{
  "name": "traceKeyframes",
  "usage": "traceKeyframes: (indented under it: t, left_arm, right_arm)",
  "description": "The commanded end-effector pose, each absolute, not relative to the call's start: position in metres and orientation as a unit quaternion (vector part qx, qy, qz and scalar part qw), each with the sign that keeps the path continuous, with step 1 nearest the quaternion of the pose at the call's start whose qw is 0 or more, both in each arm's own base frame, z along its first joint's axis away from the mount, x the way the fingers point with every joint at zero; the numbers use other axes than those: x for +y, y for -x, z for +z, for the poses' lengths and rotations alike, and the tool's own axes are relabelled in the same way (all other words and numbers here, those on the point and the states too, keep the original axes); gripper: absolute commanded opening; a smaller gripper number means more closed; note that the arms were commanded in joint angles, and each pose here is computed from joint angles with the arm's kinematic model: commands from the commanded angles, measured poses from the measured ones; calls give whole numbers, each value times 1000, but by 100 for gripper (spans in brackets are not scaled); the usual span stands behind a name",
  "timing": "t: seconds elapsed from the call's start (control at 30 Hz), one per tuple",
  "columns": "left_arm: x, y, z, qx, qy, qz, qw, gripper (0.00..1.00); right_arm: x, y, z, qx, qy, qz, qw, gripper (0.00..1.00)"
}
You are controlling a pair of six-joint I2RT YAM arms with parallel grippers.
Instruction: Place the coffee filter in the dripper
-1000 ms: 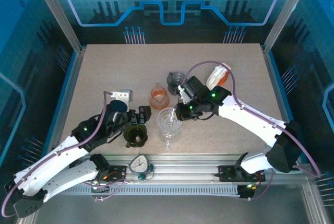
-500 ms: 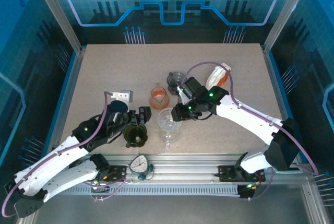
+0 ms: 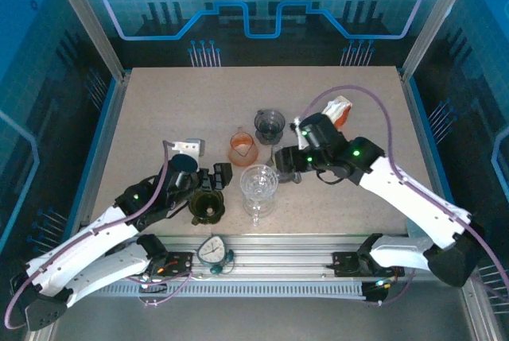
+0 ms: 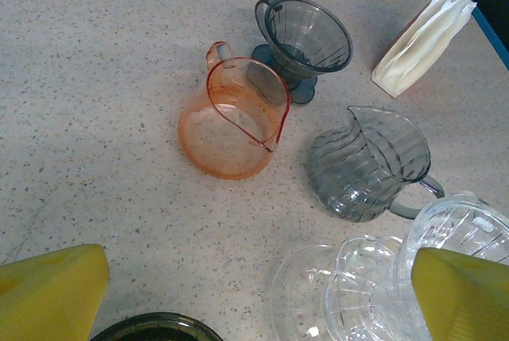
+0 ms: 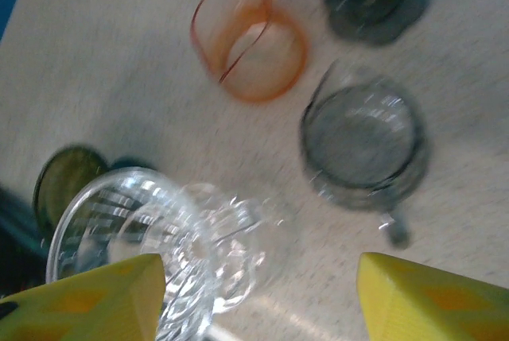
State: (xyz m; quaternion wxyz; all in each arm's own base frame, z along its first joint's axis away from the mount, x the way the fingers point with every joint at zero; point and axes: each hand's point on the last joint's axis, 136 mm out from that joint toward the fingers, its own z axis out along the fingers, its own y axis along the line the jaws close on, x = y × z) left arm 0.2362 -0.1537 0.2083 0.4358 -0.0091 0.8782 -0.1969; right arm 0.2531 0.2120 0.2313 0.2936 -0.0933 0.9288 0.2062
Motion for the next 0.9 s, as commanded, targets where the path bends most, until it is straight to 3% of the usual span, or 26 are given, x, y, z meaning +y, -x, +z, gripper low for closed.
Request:
traceKeyframes:
  t: [0.0, 0.13, 0.33, 0.53, 0.87]
  left_arm:
    - [-159, -241, 210, 874, 19, -212, 438, 99]
    - [-160, -243, 207, 878, 19, -205, 432, 99]
    - [-160, -244, 204, 879, 23, -204, 430, 99]
    - [-158, -246, 203, 879, 23, -198, 433, 99]
    - [-158, -252, 202, 880, 27, -194, 433, 99]
  right_arm:
    - [170, -292, 237, 918, 28, 159, 361, 63]
    - [117, -334, 234, 909, -53, 100, 401, 59]
    - [70, -380, 197, 913, -146, 79, 373, 54]
    - [42, -403, 160, 917, -188, 57, 346, 50]
    - [31, -426, 141, 912, -223, 53, 341, 47]
